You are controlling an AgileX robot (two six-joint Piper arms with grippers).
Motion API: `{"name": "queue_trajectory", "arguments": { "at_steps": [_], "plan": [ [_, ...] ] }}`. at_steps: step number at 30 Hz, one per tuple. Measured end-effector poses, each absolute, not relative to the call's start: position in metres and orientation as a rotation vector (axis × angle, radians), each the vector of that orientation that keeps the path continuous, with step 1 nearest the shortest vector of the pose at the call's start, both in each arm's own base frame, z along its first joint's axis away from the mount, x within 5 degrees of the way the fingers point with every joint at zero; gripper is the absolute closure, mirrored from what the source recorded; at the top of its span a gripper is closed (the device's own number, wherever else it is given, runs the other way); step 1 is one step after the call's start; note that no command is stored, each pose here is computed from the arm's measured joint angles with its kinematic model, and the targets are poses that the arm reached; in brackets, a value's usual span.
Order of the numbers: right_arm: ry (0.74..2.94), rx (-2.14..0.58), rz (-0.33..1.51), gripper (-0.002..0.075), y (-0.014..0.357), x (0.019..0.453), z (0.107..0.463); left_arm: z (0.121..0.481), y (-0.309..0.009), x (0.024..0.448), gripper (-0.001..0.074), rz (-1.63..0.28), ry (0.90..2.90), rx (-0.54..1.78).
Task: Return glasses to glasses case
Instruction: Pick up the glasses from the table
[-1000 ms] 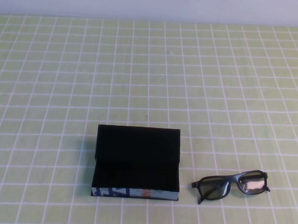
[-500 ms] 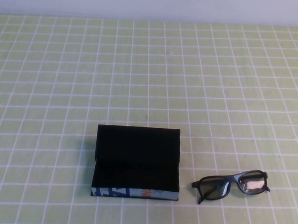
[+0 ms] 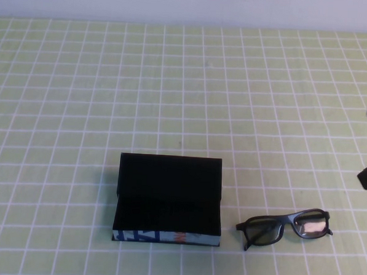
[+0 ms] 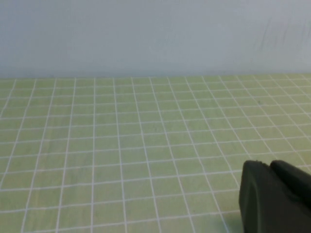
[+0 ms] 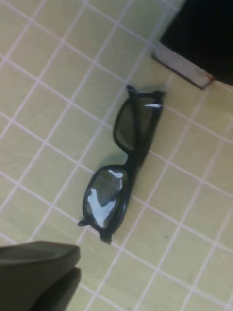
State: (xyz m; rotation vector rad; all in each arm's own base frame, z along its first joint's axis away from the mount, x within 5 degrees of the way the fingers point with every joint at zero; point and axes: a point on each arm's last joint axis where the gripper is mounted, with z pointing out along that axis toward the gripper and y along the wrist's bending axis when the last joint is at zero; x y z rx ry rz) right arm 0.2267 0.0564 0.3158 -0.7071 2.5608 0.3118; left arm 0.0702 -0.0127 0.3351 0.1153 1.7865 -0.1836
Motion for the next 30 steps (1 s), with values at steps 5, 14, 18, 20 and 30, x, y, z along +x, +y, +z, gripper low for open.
{"name": "queue_trajectory", "arguments": {
  "at_steps": [5, 14, 18, 20, 30],
  "plan": [
    [2.55, -1.097, 0.327, 0.073, 0.078, 0.241, 0.292, 0.332, -0.012, 0.07, 0.0738, -0.178, 1.817, 0.115],
    [2.423, -1.538, 0.149, 0.0363, 0.128, 0.244, 0.262, 0.325, -0.011, 0.068, 0.0738, -0.163, 1.897, 0.114],
    [2.307, -1.634, -0.021, 0.0298, 0.136, 0.254, 0.254, 0.325, -0.011, 0.068, 0.0738, -0.162, 1.901, 0.114],
    [2.275, -1.647, -0.053, 0.029, 0.139, 0.258, 0.251, 0.325, -0.011, 0.068, 0.0738, -0.162, 1.901, 0.114],
    [2.29, -1.729, 0.002, 0.029, 0.149, 0.27, 0.223, 0.324, -0.011, 0.067, 0.0738, -0.161, 1.91, 0.114]
  ]
}}
